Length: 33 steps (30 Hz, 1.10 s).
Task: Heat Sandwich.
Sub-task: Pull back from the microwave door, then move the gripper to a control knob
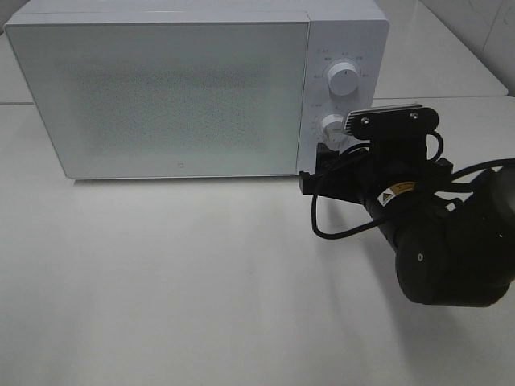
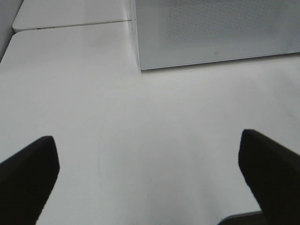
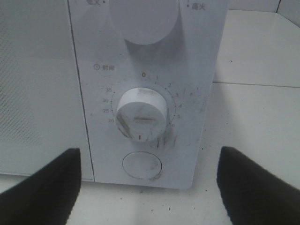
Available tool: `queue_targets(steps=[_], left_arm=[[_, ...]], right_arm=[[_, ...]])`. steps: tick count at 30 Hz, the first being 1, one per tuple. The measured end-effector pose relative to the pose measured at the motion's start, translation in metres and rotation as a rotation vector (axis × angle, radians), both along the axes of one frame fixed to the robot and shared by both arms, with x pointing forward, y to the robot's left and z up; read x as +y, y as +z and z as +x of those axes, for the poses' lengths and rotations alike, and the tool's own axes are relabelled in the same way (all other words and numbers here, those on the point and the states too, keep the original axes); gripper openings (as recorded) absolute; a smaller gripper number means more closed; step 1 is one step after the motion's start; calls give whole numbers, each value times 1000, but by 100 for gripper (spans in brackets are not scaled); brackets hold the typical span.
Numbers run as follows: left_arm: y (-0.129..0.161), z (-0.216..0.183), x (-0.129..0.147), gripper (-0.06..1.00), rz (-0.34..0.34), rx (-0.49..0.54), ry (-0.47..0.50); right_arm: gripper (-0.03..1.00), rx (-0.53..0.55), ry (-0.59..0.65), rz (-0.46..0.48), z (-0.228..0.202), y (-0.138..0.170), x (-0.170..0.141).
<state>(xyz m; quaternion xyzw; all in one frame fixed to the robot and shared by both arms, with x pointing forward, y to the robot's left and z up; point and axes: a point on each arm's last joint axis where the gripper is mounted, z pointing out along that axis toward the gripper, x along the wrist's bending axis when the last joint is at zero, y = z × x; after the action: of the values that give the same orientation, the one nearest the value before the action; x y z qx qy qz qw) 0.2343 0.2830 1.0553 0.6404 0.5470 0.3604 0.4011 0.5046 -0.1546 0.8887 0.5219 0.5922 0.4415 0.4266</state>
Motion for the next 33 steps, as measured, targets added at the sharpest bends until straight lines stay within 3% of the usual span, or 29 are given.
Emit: queue_targets(steps=[16, 33], left_arm=[[0, 0, 0, 99, 0, 0, 0], [0, 0, 0, 99, 0, 0, 0]], right_arm=[[77, -69, -10, 46, 42, 4, 2], [74, -25, -12, 35, 51, -12, 7]])
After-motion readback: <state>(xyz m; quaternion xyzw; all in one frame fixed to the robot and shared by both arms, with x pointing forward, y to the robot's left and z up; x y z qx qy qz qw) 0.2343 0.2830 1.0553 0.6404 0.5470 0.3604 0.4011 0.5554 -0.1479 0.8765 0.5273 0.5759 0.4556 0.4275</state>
